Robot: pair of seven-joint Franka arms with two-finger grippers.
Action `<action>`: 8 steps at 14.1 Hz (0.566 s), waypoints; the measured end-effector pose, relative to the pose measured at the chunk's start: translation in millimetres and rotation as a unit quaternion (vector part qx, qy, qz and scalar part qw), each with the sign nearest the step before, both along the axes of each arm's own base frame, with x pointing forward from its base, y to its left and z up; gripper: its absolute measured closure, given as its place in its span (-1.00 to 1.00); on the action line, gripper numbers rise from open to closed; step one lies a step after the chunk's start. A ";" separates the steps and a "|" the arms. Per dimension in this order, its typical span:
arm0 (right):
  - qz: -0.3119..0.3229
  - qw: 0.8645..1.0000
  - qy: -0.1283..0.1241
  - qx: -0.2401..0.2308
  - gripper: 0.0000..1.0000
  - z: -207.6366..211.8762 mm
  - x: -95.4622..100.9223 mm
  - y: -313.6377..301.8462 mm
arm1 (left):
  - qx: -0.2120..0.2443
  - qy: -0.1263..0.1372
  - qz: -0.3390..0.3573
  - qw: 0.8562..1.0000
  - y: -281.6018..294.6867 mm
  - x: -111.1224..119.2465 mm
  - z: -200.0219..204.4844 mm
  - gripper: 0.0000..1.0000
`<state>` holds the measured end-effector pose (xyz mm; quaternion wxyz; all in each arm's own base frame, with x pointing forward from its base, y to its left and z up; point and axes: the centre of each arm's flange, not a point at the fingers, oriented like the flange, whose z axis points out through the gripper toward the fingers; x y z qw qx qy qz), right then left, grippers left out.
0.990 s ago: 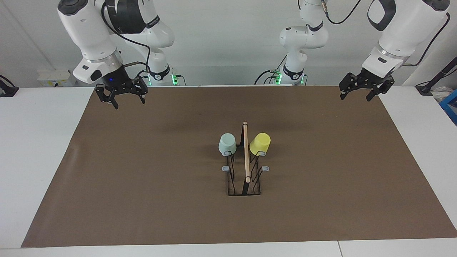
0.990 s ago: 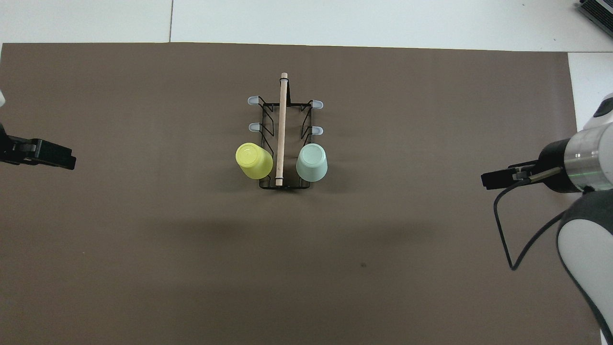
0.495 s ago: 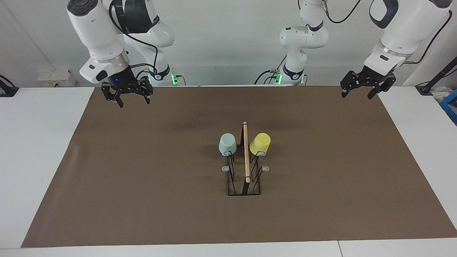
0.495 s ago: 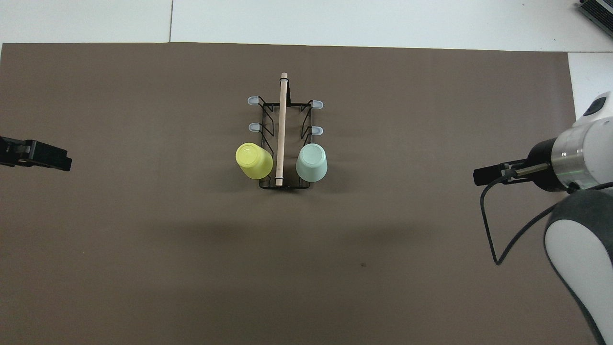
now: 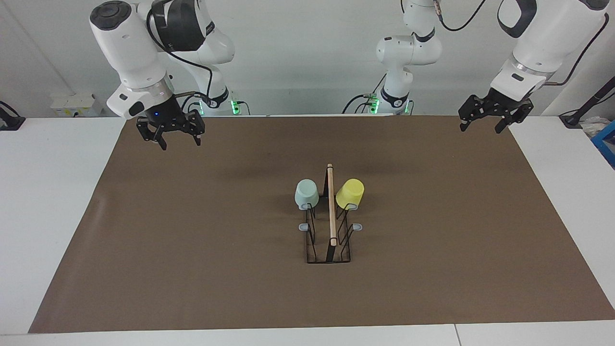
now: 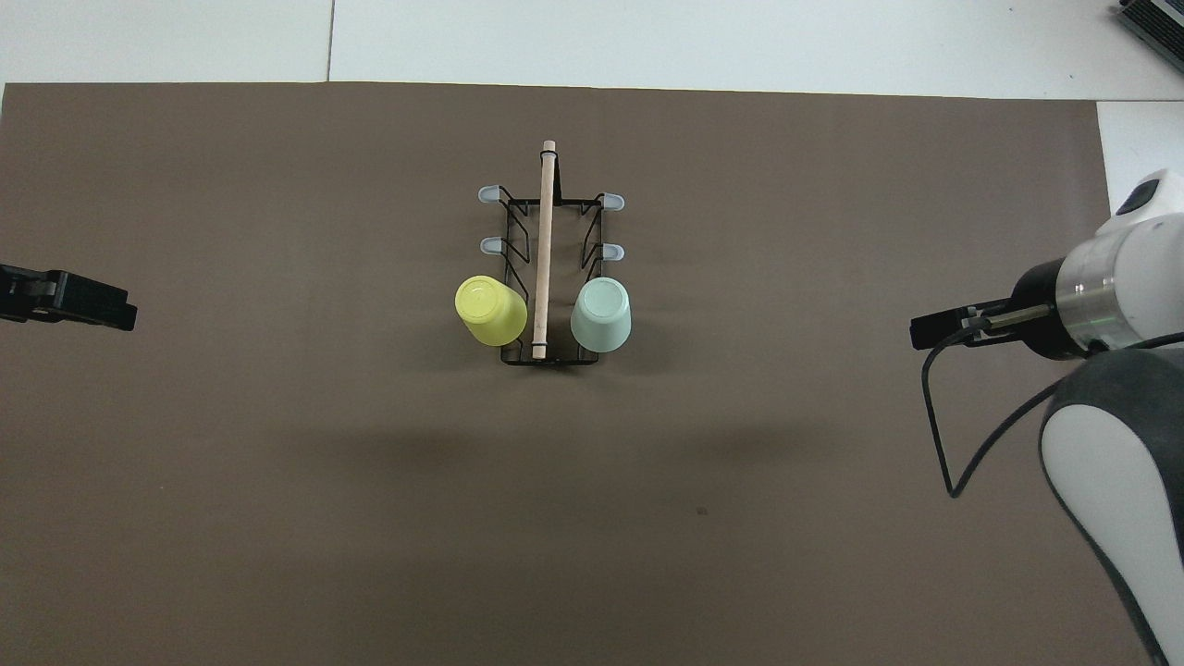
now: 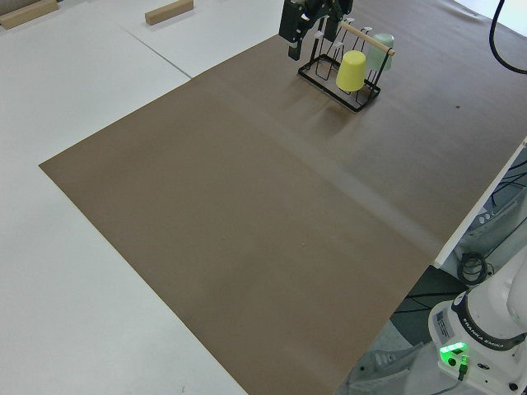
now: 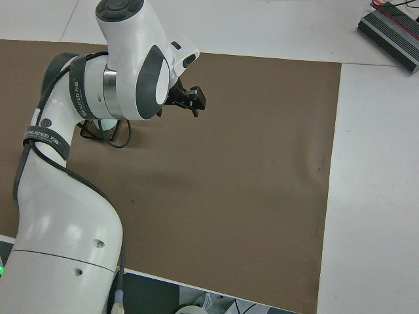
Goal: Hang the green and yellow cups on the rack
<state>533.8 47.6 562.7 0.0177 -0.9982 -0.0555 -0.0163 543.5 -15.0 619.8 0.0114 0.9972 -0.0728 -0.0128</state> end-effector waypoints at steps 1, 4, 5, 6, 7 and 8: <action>-0.001 1.000 -0.002 0.000 -1.00 1.0 0.5 -0.5 | 0.000 0.000 0.000 1.000 0.1 -0.1 0.2 -1.00; -0.001 1.000 -0.001 -0.001 -1.00 -1.6 4.4 -0.7 | 0.000 0.000 0.000 1.000 0.5 -0.3 0.5 -1.00; -0.001 1.000 0.000 0.000 -1.00 -3.5 7.0 0.2 | 0.000 -0.001 0.001 1.000 0.6 -0.3 0.6 -1.00; 0.000 1.000 0.000 0.000 -1.00 -4.8 9.9 0.8 | 0.000 -0.001 0.001 1.000 0.6 -0.3 0.6 -1.00; -0.001 1.000 -0.002 0.000 -1.00 -4.3 12.6 0.4 | 0.000 -0.001 0.001 1.000 0.7 -0.3 0.6 -1.00; -0.001 1.000 -0.005 0.001 -1.00 -2.1 14.8 0.2 | 0.000 -0.001 0.001 1.000 0.7 -0.3 0.6 -1.00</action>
